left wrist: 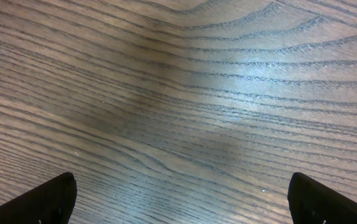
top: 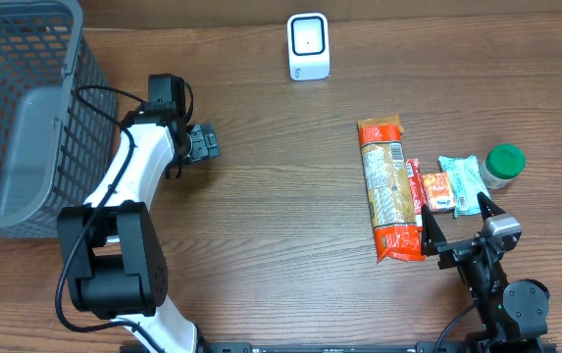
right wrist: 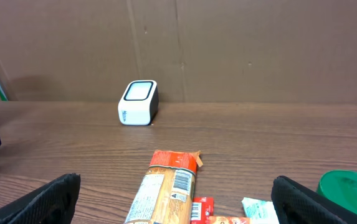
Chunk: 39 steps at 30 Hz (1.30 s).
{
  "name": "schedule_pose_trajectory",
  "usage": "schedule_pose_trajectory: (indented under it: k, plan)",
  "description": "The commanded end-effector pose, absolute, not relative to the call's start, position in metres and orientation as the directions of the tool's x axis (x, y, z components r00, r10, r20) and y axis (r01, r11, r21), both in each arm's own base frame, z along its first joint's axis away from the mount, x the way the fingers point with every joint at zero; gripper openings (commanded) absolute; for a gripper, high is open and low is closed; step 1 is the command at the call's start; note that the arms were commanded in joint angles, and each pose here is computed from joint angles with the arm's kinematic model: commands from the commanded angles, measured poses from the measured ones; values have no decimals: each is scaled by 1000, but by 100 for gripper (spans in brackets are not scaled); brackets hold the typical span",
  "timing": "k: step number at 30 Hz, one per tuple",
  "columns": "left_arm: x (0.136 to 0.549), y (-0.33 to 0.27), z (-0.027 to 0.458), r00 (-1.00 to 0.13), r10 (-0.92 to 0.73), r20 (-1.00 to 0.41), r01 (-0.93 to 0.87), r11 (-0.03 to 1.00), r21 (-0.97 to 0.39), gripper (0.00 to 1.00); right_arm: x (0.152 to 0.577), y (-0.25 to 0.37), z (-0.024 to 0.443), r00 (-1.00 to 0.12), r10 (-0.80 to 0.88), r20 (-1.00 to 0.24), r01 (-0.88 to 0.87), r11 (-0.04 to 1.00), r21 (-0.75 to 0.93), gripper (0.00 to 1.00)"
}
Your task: Scan the item barcode
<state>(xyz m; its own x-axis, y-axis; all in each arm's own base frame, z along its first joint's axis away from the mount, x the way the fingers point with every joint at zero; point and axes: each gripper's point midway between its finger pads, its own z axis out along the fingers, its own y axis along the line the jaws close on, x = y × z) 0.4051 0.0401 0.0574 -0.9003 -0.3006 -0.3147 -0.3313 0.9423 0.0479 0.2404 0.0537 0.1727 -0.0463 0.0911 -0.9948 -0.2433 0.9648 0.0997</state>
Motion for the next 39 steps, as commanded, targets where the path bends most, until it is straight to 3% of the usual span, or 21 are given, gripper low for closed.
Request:
schedule_pose_trajectory:
  k: [1,31,39]
  plan:
    - [411,44,69,-890,-293,-348,-330,943,49,100,241,52,171,-39,86,-996,-236,967,93,100]
    - [412,43,70,-889,-293,-351,-329,943,48,100,241,52,171,-39,86,-996,-236,967,93,100]
    - [414,34,141,-820,-270,-505,-311,950,-3,100,241,52,171,-39,86,-996,-236,967,93,100]
